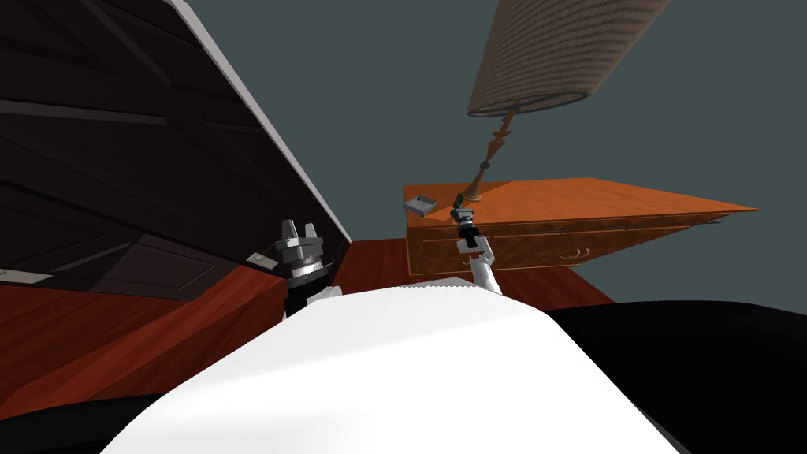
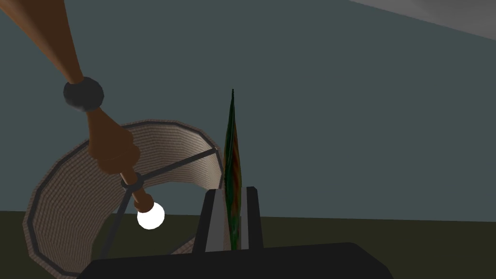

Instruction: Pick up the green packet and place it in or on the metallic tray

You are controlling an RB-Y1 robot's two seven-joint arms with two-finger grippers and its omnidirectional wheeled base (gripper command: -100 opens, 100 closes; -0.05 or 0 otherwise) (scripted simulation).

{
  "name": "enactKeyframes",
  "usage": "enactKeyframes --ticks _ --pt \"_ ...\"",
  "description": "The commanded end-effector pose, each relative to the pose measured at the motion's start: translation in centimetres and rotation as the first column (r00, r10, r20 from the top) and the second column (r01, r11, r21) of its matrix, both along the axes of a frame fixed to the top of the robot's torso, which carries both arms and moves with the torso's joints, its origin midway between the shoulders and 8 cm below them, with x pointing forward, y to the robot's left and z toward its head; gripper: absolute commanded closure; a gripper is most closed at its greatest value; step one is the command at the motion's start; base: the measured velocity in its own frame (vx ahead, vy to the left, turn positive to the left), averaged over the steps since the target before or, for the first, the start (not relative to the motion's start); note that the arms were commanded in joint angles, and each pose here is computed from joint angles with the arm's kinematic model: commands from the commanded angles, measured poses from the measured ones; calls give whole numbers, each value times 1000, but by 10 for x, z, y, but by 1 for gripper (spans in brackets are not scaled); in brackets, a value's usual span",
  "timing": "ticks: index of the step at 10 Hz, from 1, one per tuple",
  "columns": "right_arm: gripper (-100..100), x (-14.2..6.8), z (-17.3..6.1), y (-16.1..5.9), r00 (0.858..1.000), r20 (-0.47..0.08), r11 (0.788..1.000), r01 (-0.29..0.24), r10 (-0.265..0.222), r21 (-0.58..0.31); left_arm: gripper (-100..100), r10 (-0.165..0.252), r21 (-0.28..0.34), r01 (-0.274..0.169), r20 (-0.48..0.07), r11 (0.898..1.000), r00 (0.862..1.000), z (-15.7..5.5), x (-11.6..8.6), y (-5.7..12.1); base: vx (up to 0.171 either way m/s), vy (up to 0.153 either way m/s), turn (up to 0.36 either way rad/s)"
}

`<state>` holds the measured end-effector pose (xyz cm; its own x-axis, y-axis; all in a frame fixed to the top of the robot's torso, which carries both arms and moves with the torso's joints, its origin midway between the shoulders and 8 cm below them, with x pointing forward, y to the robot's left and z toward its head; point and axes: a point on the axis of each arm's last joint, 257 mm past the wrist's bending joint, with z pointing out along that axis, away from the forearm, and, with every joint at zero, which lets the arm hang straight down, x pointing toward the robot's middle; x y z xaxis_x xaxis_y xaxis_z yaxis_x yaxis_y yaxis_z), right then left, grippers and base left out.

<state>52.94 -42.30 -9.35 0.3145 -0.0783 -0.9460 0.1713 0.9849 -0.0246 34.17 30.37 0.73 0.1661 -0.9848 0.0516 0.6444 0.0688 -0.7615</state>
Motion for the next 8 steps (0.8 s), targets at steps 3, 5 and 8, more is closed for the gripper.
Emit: enactKeyframes --ticks 3,5,8 --pt "100 18 15 -3 999 16 999 30 -30 -19 0 0 0 0 0 1000 1000 0 0 0 -38 -8 46" --pt "100 33 25 -4 998 24 998 52 -51 -24 0 0 0 0 0 1000 1000 0 0 0 -25 -7 52" --pt "100 47 32 -4 997 25 997 75 -74 -31 0 0 0 0 0 1000 1000 0 0 0 -18 -7 50"
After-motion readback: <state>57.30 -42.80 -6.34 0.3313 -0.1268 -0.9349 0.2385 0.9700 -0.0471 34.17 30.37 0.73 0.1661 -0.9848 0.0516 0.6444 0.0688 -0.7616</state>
